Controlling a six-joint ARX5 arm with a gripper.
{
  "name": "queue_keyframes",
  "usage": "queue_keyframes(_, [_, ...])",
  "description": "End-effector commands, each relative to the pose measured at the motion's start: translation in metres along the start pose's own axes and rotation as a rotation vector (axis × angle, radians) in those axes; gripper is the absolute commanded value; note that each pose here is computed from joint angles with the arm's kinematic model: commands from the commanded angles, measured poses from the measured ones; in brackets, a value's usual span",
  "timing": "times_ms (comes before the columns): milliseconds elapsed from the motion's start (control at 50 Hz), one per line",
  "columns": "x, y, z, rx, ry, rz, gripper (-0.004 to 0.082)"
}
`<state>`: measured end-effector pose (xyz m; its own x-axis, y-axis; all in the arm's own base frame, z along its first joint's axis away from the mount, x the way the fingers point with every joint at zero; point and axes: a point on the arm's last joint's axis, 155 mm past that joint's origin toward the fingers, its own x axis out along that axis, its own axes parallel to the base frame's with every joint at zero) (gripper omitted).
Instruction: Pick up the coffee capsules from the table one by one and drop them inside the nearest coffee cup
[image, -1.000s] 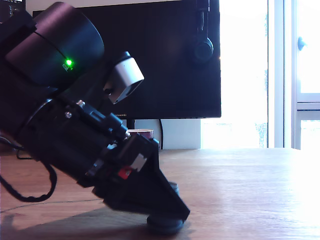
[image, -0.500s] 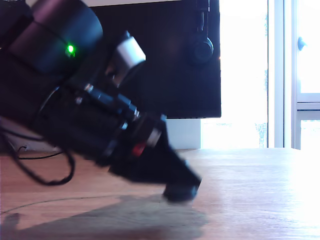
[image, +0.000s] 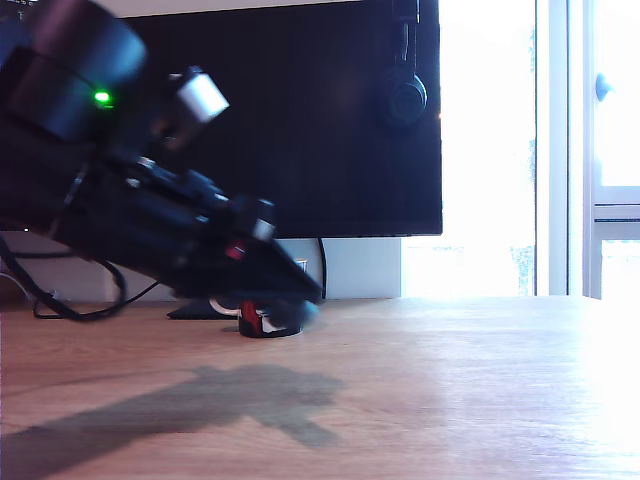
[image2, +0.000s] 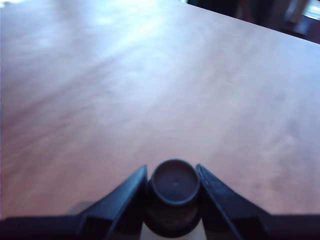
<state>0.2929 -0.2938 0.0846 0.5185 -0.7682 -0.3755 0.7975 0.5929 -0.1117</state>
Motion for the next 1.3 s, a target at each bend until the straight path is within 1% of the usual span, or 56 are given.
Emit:
queue_keyframes(0, [-0.005, 0.009, 0.015, 0.005, -0.044, 0.023, 0.0125])
queue_keyframes(300, [-0.025, 0.061, 0.029, -0.027, -0.095, 0.149, 0.0125])
queue_keyframes(440, [-0.033, 0.081, 0.031, -0.041, -0.106, 0.201, 0.0125])
queue_keyframes(560, [-0.039, 0.093, 0.033, -0.05, -0.114, 0.232, 0.0125])
queue_keyframes(800, [-0.046, 0.105, 0.036, -0.057, -0.127, 0.263, 0.0125])
queue_keyframes(1140, [-0.047, 0.106, 0.036, -0.057, -0.128, 0.267, 0.0125])
queue_keyframes(1280, [-0.048, 0.106, 0.041, -0.049, -0.146, 0.267, 0.0125])
